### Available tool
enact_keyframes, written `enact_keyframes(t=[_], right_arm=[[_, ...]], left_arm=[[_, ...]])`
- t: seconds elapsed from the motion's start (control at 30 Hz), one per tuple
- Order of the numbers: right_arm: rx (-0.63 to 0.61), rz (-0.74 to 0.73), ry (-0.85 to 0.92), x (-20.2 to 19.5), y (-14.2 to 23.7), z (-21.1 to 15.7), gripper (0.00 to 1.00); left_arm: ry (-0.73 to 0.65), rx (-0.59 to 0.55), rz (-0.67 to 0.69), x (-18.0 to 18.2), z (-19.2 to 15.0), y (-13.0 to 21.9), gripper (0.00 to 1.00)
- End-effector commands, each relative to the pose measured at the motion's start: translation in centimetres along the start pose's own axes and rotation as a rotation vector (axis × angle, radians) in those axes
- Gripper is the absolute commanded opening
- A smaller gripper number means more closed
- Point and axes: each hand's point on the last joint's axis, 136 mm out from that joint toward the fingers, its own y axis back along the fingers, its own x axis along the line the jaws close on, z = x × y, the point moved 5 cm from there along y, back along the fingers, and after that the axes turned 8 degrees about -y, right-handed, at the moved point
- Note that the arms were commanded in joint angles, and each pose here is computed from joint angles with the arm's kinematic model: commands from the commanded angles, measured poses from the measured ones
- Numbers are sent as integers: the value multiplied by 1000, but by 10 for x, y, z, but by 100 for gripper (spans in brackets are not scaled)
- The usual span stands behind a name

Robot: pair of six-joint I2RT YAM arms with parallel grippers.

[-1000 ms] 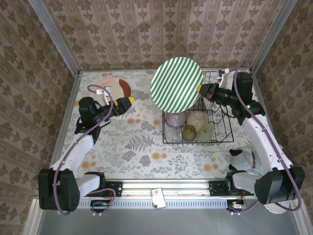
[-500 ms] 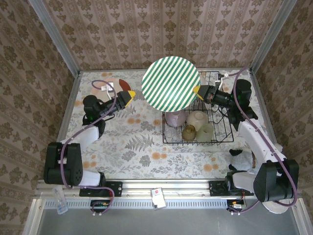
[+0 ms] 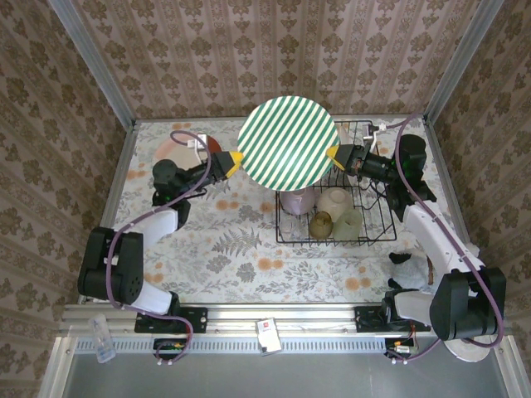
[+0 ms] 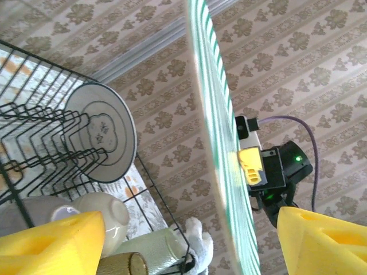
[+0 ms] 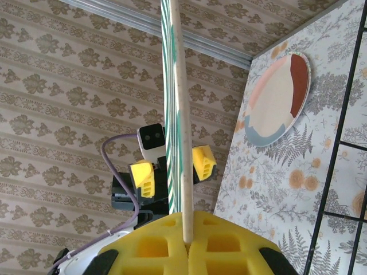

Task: Unload the mixed dishes from the dish rack

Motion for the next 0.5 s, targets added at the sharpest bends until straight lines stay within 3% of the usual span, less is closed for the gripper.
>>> enact_keyframes(t=[0.0,0.13,0.37,0.47], right_arm=[[25,53,61,12,-1,-3,0],[29,45,58,11,-1,-5,0],[30,32,61,10,0,-7,0],[32,31,61,10,-1,-8,0]], left_arm=[[-62,-18,-67,-19,8,-11,75],[-66,-14,-105,-26,6,-18,65],[-52,-10,-125,-31,5,-22,35],[-50,-14,-127,-33,5,-22,27]])
